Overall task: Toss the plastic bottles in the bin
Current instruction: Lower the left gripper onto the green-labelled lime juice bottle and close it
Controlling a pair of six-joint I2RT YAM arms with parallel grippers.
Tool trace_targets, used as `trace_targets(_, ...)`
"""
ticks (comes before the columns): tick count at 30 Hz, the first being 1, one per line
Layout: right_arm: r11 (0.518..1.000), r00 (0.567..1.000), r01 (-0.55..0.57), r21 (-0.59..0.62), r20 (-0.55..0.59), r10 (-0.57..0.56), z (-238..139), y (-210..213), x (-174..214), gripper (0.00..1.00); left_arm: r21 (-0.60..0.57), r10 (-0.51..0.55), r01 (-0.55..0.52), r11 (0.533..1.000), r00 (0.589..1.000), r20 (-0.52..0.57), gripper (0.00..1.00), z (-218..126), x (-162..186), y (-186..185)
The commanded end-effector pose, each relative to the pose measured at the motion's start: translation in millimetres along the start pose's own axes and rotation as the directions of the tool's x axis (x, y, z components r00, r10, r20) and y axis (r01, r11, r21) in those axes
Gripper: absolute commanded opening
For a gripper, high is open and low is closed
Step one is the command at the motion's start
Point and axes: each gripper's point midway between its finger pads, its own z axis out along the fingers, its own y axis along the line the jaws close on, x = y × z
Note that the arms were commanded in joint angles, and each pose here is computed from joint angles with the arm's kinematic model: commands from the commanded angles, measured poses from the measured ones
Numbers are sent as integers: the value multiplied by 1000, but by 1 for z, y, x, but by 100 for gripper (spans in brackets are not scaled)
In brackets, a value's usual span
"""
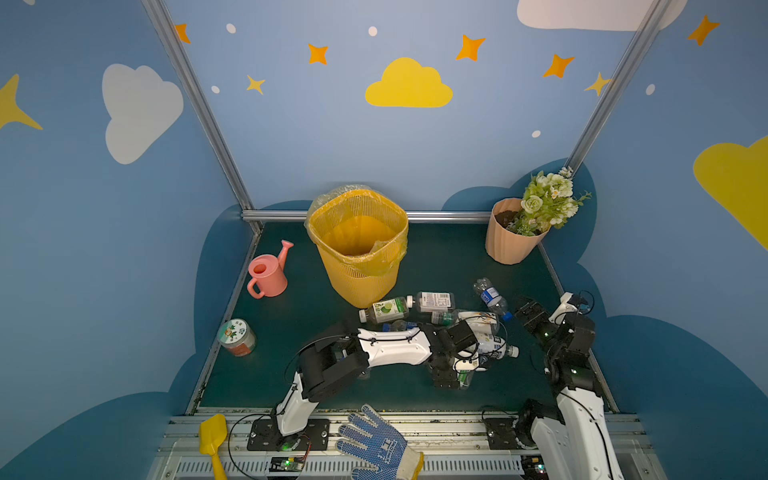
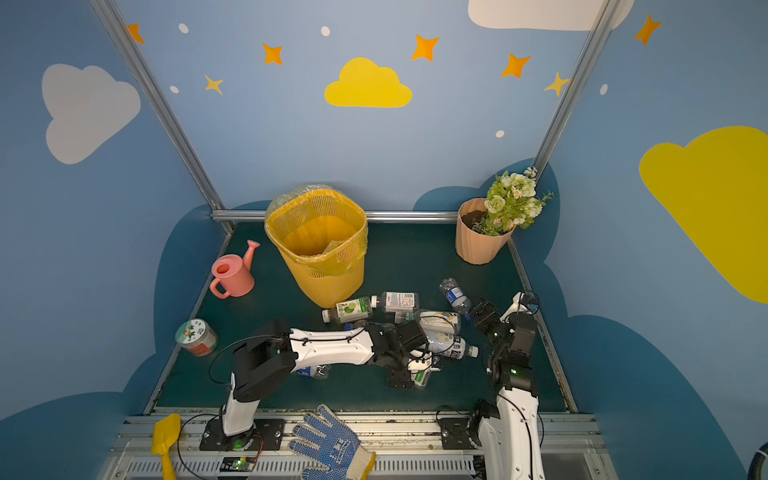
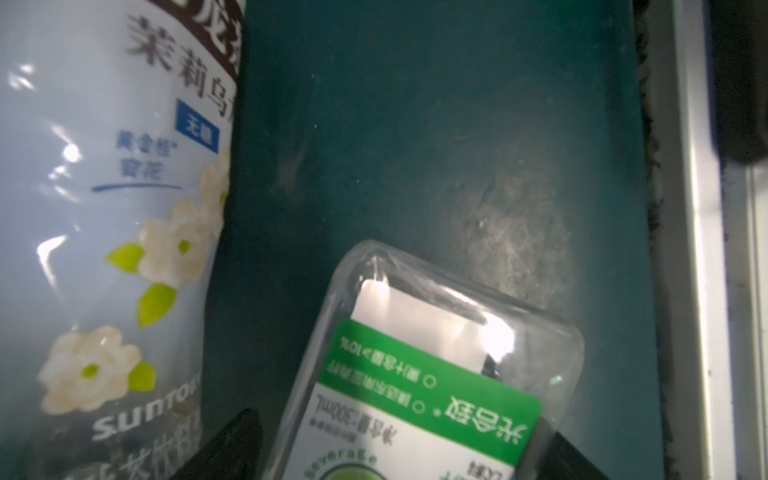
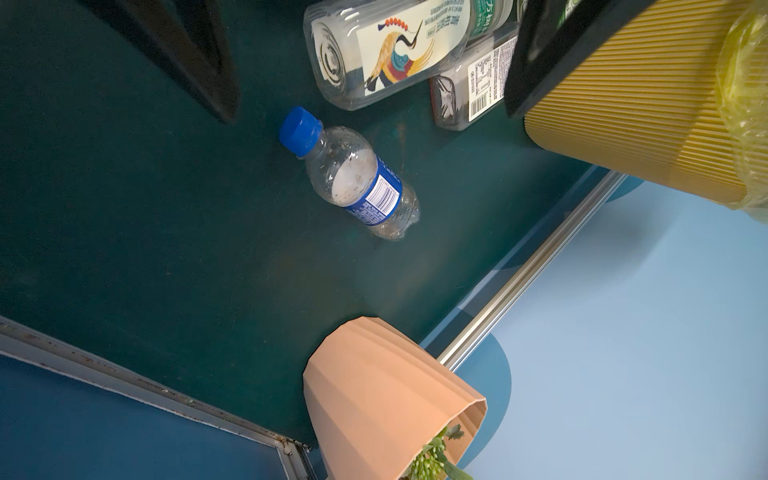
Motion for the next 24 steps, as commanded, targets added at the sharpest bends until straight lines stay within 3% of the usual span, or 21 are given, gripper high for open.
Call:
trace_targets(1,1000,1000,-7,-10,3,7,1,0,1,97,20,8,-7,1000,1000,-25,89,1,4,-3)
trace_targets(5,1000,1000,-10,-11,6,10,0,0,0,97,29,-8,9,1000,1000,-25,83,2,6,-6)
trace_targets(12,1000,1000,-15,-12,3,15,1,-1,2,97,36,-63,61,997,996,57,59,-14,-10,-5)
trace_targets(17,999,1000,-9,-32,-4,9,1,1,4,97,46,-100,94,995,982,158,58,-39,-30,0)
trace_targets(20,999,1000,-7,-45,-7,7,1,3,6,97,19,-130,129,991,960,249,56,-64,-42,12)
trace_targets(24,999,1000,-13,-37,-8,13,2,0,8,97,-7,-176,197,980,890,420,55,-115,-63,31)
